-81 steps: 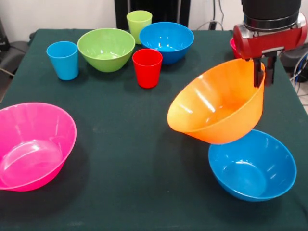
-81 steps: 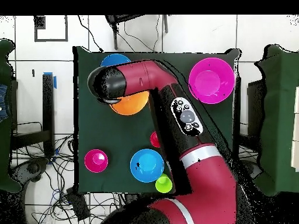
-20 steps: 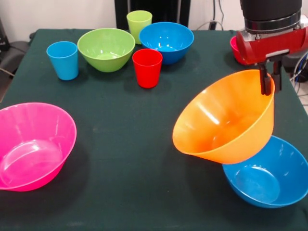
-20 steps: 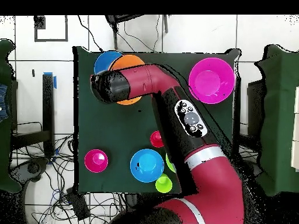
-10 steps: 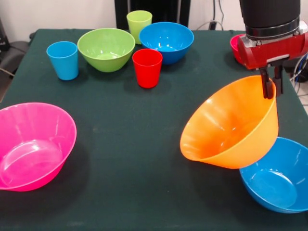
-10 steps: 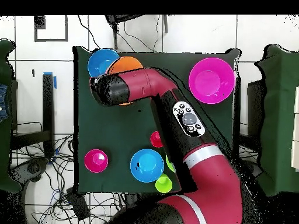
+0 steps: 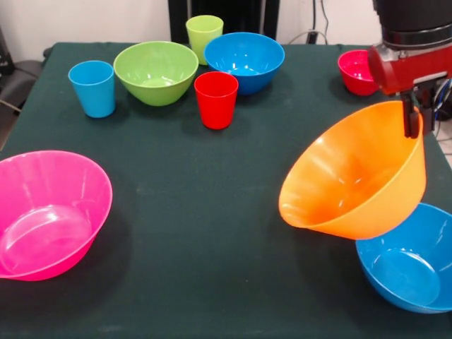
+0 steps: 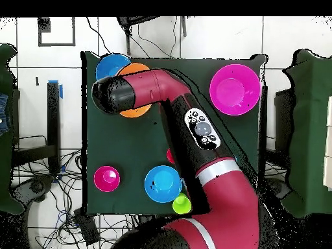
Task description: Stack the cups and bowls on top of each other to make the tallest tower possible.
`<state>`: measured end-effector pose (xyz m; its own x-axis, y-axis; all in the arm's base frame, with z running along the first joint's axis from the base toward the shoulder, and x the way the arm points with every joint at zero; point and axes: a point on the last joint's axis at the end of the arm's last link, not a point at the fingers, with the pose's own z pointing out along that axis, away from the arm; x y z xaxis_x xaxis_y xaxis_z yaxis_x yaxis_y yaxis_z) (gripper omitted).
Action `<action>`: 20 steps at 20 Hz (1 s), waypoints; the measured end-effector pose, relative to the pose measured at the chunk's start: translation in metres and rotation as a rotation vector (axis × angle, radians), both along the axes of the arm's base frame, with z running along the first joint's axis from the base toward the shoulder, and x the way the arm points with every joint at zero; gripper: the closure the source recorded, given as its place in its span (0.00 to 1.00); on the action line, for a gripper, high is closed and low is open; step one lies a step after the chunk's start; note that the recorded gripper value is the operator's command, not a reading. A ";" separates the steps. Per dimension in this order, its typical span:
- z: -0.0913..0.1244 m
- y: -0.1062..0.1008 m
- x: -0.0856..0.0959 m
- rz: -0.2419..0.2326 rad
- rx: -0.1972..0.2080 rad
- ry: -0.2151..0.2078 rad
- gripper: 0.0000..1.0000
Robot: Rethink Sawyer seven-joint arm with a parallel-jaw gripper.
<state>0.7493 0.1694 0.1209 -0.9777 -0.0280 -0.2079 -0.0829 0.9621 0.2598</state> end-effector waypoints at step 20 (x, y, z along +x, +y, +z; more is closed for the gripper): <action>0.055 -0.001 0.014 -0.005 0.007 -0.135 1.00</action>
